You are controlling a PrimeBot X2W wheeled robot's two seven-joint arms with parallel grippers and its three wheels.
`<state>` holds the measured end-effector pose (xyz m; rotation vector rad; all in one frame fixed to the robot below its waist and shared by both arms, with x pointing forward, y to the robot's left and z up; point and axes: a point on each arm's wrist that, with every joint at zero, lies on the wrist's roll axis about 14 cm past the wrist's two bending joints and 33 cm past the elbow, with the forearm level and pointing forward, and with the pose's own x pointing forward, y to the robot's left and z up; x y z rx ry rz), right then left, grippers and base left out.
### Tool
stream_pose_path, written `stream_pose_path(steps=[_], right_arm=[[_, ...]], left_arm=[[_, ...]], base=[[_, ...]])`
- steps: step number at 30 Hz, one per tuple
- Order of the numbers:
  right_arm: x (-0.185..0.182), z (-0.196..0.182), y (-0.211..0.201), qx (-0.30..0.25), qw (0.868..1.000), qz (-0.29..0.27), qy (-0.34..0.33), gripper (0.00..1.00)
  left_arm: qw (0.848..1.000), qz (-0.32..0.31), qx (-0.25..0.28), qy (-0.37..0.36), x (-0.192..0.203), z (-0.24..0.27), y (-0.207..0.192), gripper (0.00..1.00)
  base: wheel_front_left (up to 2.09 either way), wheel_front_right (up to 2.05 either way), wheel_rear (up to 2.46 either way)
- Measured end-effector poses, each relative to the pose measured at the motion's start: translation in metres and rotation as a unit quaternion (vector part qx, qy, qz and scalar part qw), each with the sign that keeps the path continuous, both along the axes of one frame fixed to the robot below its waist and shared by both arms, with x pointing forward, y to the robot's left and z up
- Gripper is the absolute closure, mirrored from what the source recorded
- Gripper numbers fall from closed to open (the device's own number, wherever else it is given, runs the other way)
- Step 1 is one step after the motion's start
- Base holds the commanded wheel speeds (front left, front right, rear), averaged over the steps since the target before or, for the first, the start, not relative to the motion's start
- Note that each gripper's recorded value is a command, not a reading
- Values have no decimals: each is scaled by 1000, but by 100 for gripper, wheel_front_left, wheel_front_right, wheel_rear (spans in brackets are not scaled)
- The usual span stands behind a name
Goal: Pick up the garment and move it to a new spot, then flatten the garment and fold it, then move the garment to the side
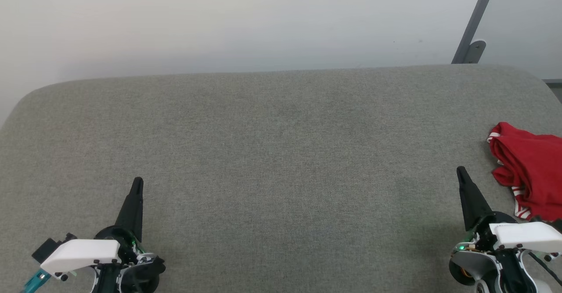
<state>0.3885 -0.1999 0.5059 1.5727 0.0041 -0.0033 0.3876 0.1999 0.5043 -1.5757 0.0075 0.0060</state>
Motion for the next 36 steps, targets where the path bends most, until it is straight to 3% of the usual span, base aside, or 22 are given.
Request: stream_pose_path(steps=[36], right_arm=[[0,0,0,0,1000,0,0,100]], left_arm=[[1000,0,-1,0,0,0,0,100]], base=[[0,0,0]])
